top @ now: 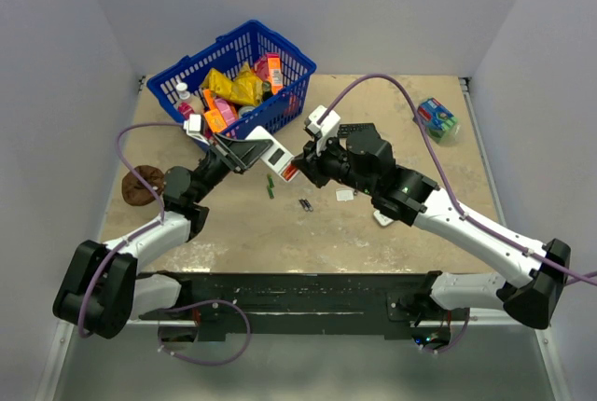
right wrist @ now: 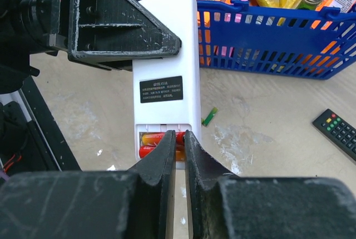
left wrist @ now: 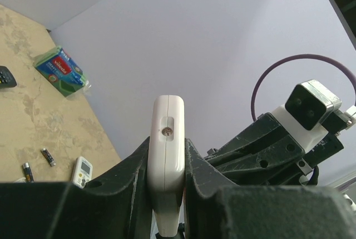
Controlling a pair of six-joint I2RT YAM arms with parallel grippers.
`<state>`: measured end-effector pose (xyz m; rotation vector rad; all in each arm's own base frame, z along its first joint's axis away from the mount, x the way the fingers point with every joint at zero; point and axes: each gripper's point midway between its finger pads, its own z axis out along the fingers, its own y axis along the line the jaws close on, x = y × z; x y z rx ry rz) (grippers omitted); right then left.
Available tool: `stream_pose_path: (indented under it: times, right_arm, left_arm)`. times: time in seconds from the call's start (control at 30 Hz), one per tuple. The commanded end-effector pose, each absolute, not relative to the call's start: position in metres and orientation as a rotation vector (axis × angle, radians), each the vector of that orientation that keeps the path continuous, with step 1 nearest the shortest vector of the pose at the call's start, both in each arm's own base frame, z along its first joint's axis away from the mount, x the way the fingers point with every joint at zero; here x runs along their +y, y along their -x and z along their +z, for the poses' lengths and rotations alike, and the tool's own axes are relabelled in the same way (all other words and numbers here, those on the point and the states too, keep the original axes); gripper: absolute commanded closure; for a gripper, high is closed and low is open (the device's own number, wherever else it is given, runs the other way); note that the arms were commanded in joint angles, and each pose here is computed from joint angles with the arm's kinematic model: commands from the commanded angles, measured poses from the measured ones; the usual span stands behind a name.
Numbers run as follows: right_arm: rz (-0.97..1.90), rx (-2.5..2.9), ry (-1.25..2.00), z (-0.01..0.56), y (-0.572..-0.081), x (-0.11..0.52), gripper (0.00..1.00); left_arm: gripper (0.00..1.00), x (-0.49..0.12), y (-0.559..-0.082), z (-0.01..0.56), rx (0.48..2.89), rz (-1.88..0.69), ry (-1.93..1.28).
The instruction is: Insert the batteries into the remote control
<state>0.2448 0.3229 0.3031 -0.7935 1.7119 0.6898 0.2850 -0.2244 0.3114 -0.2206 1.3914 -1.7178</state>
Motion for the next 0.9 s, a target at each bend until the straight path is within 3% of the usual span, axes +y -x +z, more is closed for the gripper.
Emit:
stream_pose_path:
  times: [0.0,0.27,0.87]
  right_arm:
    - [0.770,1.772,0.898,0.276,-0.228,0.338,0.92]
    - [0.764,1.855,0.877,0.246,-0.230,0.340,1.00]
    - [0.519,1.978,0.839,0.201,-0.249,0.312,1.00]
  left_arm:
    - [1.00,-0.214,-0.266,0.383,1.094,-1.769,0.105]
    - [1.00,-0.209,-0.259,0.402,0.985,-1.802,0.074]
    - [1.00,-0.204,-0.248,0.424,0.907,-1.820,0.040]
